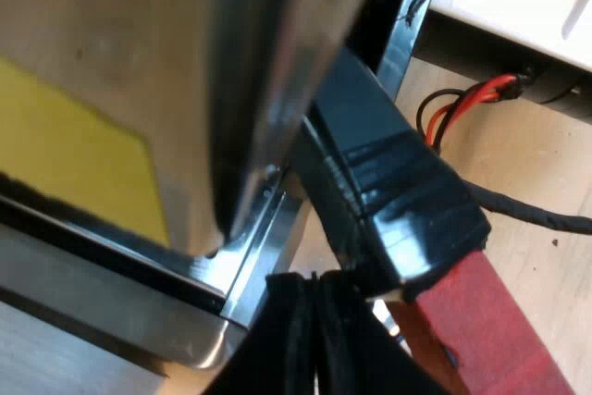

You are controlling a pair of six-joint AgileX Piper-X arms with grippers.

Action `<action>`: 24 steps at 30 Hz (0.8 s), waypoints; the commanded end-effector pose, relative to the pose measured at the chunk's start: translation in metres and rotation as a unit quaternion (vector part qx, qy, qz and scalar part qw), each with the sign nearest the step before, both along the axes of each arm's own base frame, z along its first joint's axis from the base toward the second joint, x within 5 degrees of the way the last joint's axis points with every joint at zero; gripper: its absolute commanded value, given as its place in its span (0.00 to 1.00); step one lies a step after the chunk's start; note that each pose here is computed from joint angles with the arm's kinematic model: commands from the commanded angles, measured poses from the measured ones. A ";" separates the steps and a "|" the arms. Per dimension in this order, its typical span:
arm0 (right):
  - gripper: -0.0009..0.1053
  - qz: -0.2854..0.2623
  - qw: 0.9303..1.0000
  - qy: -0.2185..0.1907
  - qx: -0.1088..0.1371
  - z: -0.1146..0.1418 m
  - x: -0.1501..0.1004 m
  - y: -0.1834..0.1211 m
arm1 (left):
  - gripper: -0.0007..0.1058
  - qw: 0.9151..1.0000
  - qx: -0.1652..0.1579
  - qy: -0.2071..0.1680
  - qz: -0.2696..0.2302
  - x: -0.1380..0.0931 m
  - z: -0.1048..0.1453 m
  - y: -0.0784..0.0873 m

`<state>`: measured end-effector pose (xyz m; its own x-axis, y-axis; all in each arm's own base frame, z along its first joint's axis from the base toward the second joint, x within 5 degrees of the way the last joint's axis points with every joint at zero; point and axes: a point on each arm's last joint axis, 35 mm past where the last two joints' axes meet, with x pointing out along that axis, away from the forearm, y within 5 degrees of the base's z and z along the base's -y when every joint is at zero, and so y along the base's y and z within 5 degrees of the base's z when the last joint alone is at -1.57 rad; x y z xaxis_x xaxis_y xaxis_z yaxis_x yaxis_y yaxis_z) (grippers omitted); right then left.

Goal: Put the handle in the coffee machine

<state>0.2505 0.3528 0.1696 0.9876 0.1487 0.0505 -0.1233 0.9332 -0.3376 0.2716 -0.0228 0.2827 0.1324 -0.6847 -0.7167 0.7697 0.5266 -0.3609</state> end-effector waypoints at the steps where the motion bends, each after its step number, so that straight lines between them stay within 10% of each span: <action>1: 0.37 0.016 0.998 -0.033 0.045 0.024 0.003 0.001 | 0.01 0.999 -0.026 0.042 -0.008 -0.011 0.001 -0.005; 24: 0.37 0.016 0.999 -0.023 0.033 0.019 0.002 0.000 | 0.01 0.995 -0.067 0.072 -0.016 -0.019 0.004 -0.008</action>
<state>0.2507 0.3514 0.1683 0.9882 0.1453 0.0479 -0.1213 0.9348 -0.3338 0.2648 -0.0235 0.2817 0.0824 -0.7033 -0.7061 0.7408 0.5171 -0.4287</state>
